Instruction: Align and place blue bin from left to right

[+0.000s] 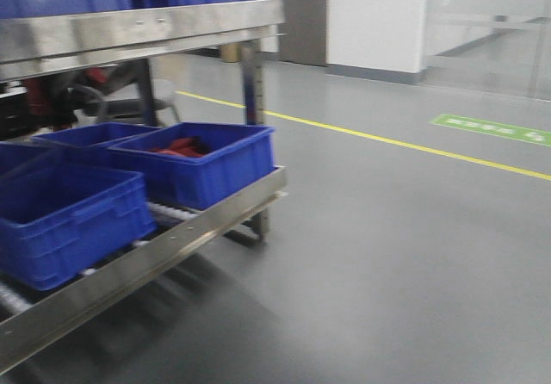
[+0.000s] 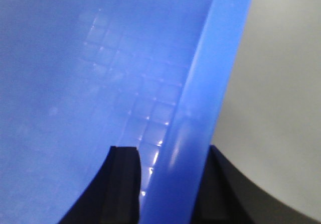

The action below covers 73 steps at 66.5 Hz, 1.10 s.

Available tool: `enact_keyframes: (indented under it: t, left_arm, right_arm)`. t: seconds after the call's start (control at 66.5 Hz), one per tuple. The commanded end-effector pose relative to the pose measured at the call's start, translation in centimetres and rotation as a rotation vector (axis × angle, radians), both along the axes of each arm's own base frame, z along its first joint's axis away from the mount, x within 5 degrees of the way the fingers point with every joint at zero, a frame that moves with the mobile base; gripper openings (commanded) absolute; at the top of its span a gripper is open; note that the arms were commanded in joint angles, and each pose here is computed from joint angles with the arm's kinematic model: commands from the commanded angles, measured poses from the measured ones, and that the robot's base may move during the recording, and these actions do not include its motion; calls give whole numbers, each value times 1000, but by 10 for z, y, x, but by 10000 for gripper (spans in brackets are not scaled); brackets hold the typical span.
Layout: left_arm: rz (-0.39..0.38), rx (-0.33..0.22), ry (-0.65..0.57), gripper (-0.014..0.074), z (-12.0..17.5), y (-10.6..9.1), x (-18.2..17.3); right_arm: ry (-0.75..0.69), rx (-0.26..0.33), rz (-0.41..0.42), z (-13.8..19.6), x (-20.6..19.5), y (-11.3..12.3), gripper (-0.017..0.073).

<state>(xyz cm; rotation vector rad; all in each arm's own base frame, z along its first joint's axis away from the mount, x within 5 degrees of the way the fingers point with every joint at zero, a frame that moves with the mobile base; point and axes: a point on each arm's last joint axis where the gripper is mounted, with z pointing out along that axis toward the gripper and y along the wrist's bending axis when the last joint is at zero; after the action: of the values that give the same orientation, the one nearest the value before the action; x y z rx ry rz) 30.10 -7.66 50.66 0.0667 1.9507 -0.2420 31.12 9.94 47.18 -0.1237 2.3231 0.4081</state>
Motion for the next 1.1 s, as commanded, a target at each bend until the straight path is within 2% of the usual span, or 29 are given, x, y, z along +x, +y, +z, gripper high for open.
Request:
enact_keyframes:
  t: [0.0,1.083]
  left_arm:
    - [-34,-41,-138,-111,21,-4,-10]
    - [-34,-41,-138,-111,21,-4,-10]
  right_arm:
    - [-103,75,25,18,-5,5,-69]
    - [-103,75,25,18,-5,5,-69]
